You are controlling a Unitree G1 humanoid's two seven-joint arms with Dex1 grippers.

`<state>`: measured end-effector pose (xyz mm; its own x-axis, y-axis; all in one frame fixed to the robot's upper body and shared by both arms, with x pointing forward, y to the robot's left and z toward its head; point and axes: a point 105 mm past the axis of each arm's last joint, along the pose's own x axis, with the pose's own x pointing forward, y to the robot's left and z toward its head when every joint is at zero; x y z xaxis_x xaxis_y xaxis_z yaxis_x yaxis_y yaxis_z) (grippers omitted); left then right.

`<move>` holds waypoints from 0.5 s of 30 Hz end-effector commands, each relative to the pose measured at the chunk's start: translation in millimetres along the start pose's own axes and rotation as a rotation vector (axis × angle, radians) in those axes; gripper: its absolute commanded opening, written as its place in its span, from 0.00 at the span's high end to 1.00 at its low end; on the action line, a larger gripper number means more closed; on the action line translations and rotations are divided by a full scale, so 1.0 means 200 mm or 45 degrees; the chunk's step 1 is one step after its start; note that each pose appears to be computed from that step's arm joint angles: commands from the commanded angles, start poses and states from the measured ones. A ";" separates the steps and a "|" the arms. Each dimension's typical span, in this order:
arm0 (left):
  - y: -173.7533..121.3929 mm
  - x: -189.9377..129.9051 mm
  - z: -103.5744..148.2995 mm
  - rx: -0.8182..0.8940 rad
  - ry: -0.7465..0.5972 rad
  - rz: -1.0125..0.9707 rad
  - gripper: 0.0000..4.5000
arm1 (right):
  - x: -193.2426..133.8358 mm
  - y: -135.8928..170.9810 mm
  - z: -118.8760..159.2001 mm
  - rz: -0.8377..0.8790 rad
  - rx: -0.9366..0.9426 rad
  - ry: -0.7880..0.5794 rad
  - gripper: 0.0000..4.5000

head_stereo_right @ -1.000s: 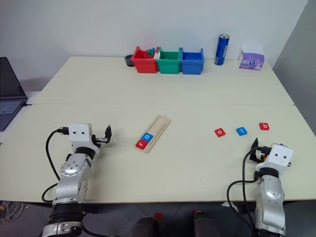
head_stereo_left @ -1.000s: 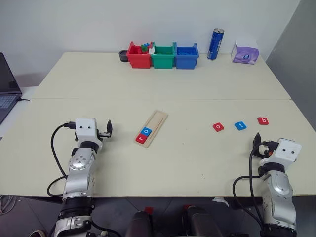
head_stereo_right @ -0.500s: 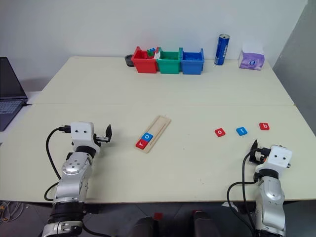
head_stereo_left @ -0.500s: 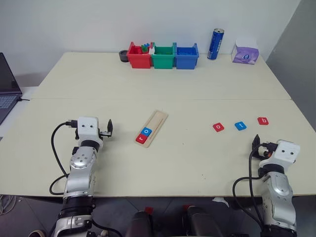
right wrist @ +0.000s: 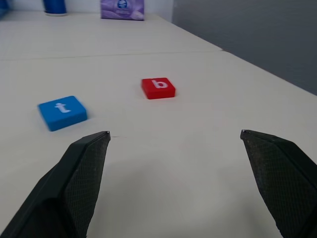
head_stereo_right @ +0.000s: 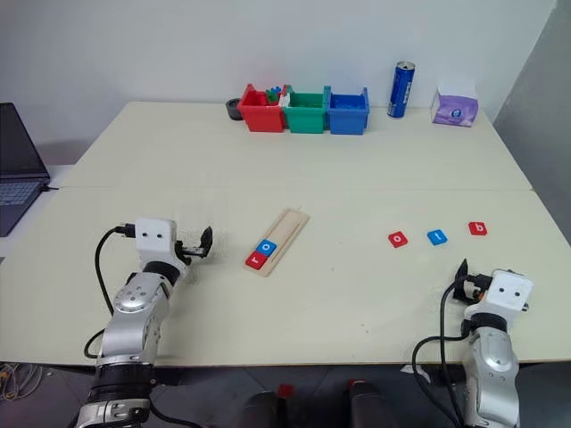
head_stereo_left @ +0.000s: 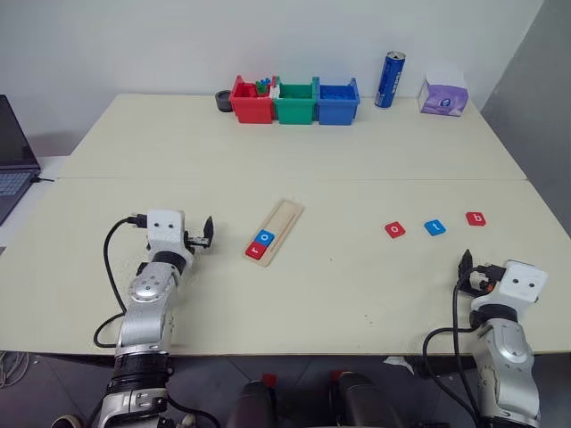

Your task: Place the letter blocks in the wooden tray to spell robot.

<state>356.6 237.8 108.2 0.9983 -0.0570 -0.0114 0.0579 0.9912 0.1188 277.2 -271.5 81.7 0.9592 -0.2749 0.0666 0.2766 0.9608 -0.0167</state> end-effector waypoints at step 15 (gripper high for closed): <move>-0.47 -0.11 0.10 0.076 0.209 -0.805 0.00 | -0.36 0.71 0.28 1.360 0.018 0.115 0.00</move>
<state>330.7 150.7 105.2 0.7662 -0.5834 -0.2693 0.6171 0.7850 0.0551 249.0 -121.3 117.2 0.7338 0.6738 -0.0866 -0.6758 0.7370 0.0080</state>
